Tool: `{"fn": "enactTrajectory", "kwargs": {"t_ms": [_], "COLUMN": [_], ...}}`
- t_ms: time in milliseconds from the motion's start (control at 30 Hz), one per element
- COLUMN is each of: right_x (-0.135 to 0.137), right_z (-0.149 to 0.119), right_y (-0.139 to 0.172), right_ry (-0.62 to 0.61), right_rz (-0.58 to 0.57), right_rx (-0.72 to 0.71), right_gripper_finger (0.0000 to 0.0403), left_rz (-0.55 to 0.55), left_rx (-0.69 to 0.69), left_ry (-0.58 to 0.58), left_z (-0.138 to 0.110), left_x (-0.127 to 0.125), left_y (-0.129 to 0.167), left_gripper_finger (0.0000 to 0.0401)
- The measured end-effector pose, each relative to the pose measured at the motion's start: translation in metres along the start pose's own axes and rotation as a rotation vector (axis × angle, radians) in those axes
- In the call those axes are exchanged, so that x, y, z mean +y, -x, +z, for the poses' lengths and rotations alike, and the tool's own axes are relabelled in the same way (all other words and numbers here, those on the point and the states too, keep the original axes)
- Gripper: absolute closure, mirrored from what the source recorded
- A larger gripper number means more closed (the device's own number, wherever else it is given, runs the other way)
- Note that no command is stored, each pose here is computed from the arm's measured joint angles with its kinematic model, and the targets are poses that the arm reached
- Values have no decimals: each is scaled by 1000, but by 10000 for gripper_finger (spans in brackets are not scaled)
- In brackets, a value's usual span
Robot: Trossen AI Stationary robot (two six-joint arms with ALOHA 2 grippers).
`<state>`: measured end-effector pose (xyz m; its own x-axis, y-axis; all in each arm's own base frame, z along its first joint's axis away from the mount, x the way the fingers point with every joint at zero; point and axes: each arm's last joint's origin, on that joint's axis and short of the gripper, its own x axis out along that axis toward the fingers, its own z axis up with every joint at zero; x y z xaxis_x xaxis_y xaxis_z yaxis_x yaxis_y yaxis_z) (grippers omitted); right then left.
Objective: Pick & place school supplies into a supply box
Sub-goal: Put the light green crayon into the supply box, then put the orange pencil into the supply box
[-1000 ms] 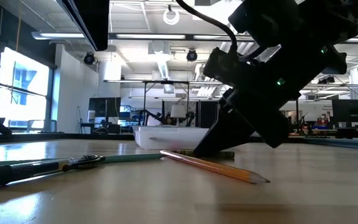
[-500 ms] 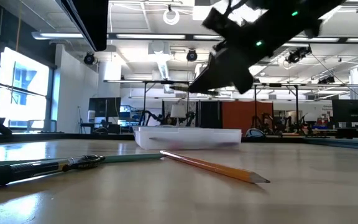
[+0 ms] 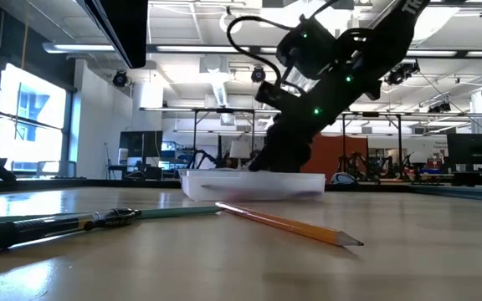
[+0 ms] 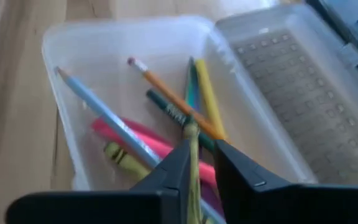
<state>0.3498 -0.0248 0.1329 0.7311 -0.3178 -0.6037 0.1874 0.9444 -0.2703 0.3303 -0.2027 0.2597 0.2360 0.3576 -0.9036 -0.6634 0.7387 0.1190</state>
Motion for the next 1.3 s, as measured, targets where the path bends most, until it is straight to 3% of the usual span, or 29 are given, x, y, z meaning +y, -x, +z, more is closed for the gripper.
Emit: {"fn": "enactTrajectory", "kwargs": {"t_ms": [233, 467, 700, 867, 1300], "right_x": [8, 58, 114, 138, 141], "right_z": [8, 18, 12, 4, 1], "right_y": [2, 22, 44, 55, 54], "right_ry": [-15, -21, 162, 400, 669], "right_rz": [75, 510, 624, 687, 887], "right_rx": [-78, -182, -216, -260, -401], "right_gripper_finger": [304, 294, 293, 292, 292], "left_rz": [-2, -8, 1, 2, -7], "left_rx": [1, 1, -13, -16, 1], "left_ry": [1, 4, 1, 2, -2], "left_z": [0, 0, 0, 1, 0], "left_x": [0, -1, 0, 0, -1], "left_y": [0, 0, 0, 0, 0], "left_gripper_finger": [341, 341, 341, 341, 341]}}
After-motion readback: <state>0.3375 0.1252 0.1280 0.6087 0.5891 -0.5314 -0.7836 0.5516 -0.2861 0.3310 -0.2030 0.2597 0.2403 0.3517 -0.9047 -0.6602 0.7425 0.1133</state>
